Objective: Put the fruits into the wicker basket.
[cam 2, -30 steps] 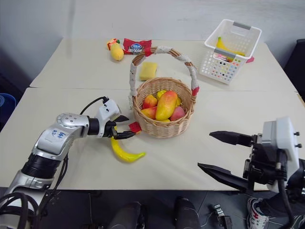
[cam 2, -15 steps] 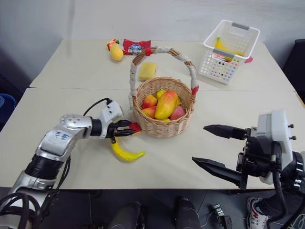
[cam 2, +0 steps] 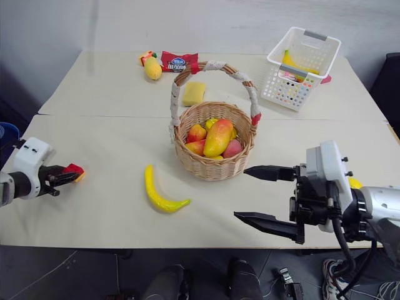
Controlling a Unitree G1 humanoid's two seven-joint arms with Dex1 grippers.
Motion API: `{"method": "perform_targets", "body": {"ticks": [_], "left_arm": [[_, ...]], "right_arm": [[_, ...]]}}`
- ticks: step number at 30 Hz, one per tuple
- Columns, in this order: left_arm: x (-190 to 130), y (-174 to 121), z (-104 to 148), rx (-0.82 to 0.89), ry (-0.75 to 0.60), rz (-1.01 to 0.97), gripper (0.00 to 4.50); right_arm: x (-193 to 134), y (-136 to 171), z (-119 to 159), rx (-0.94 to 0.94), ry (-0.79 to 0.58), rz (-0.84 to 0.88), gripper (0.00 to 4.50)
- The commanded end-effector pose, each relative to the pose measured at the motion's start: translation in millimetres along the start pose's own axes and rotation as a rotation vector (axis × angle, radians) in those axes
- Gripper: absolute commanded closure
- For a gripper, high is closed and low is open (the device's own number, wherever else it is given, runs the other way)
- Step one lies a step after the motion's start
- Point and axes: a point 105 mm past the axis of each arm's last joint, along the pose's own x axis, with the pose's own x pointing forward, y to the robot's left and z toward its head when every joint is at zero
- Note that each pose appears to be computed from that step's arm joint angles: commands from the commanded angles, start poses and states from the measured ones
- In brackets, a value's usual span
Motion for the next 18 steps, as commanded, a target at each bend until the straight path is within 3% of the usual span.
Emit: {"method": "perform_targets", "body": {"ticks": [1,10,11,15,18], "left_arm": [[-0.2,8.1,-16.6,-0.016,0.062,0.075,3.04],[-17.4,18.5,-7.2,-0.073,0.003,0.119,0.2],[-21.1,19.9,-3.5,-0.091,-0.018,0.112,0.03],[-42.2,17.8,18.2,-0.101,-0.128,0.027,0.03],[-80.6,1.2,54.7,0.046,-0.306,-0.157,0.03]], "right_arm": [[1.4,-2.5,0.1,-0.019,0.016,0.023,0.0],[4.4,-9.2,-4.6,-0.025,0.03,0.04,0.0],[5.5,-10.5,-5.0,-0.03,0.028,0.038,0.0],[9.5,-14.6,-6.5,-0.032,0.025,0.032,0.0],[18.1,-17.9,-11.8,-0.029,0.023,0.047,0.0]]}}
